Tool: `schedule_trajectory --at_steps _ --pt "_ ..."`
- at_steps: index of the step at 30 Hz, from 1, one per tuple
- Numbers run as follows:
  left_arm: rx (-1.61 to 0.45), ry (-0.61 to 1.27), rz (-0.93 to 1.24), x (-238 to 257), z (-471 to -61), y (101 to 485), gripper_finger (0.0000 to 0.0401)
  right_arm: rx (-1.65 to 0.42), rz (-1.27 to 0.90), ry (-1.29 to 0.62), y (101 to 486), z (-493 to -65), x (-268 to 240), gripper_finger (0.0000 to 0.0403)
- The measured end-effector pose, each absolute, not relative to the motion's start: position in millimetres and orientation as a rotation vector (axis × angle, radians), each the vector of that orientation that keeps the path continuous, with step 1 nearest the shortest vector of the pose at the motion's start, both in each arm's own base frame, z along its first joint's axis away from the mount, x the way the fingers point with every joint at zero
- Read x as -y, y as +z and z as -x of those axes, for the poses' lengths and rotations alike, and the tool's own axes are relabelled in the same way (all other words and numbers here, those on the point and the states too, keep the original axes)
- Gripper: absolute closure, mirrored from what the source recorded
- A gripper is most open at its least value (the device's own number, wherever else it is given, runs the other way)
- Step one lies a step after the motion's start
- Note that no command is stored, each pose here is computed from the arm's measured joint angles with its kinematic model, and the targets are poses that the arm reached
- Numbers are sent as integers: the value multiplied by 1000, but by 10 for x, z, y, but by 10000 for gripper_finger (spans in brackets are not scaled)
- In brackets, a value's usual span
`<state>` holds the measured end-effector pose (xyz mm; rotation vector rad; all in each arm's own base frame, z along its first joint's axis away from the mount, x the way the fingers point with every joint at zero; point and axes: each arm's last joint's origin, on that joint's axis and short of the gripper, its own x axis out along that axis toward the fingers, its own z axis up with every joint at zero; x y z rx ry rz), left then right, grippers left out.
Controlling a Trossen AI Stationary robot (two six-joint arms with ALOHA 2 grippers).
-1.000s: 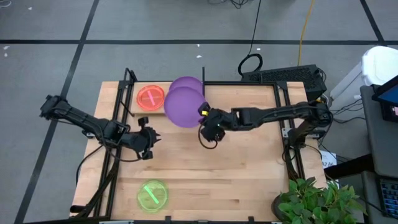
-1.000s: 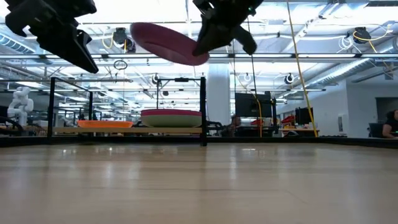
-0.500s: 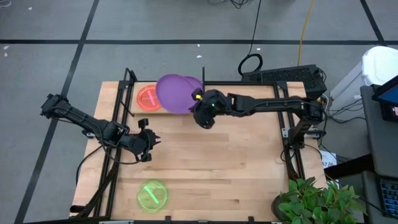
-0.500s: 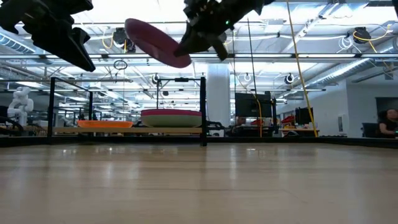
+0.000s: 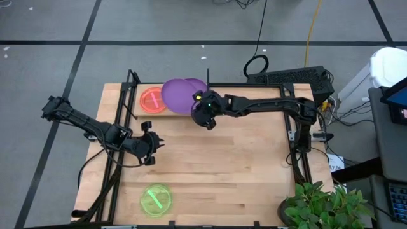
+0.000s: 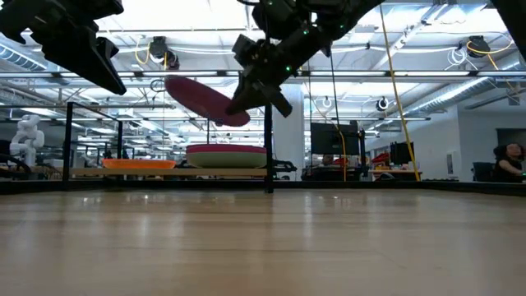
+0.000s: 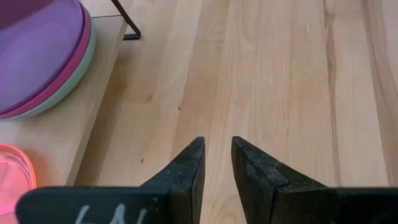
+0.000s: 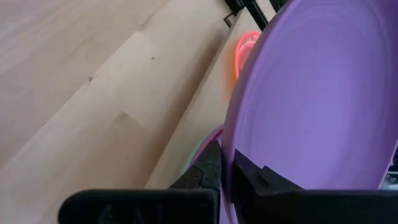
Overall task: Place and stack plates onto a shelf
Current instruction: Stack the purple plate on the purple plate on the shelf
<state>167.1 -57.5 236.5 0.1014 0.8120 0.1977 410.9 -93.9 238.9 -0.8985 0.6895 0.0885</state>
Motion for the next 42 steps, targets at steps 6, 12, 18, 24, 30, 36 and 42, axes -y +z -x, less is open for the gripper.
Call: schedule_trajectory --at_steps 6,12,18,24,30,36,42 --pt "-812 198 -101 576 -1672 2364 316 -767 867 50 2223 -4139 986 403" --pt "-812 198 -101 576 -1672 2364 316 -793 827 15 2214 -4118 1027 403" --pt "-812 197 -102 576 -1672 2364 316 -813 790 5 2194 -4094 1084 402" --pt "-812 197 -102 576 -1673 2364 316 -826 743 -12 2178 -4075 1113 394" --pt "-813 197 -103 576 -1671 2352 316 -841 740 -7 2167 -4063 1114 392" --pt "-838 201 -115 566 -1649 2269 316 -841 740 -9 2168 -4064 1115 390" --pt "-831 197 -101 571 -1656 2268 316 -841 741 -10 2168 -4064 1115 390"
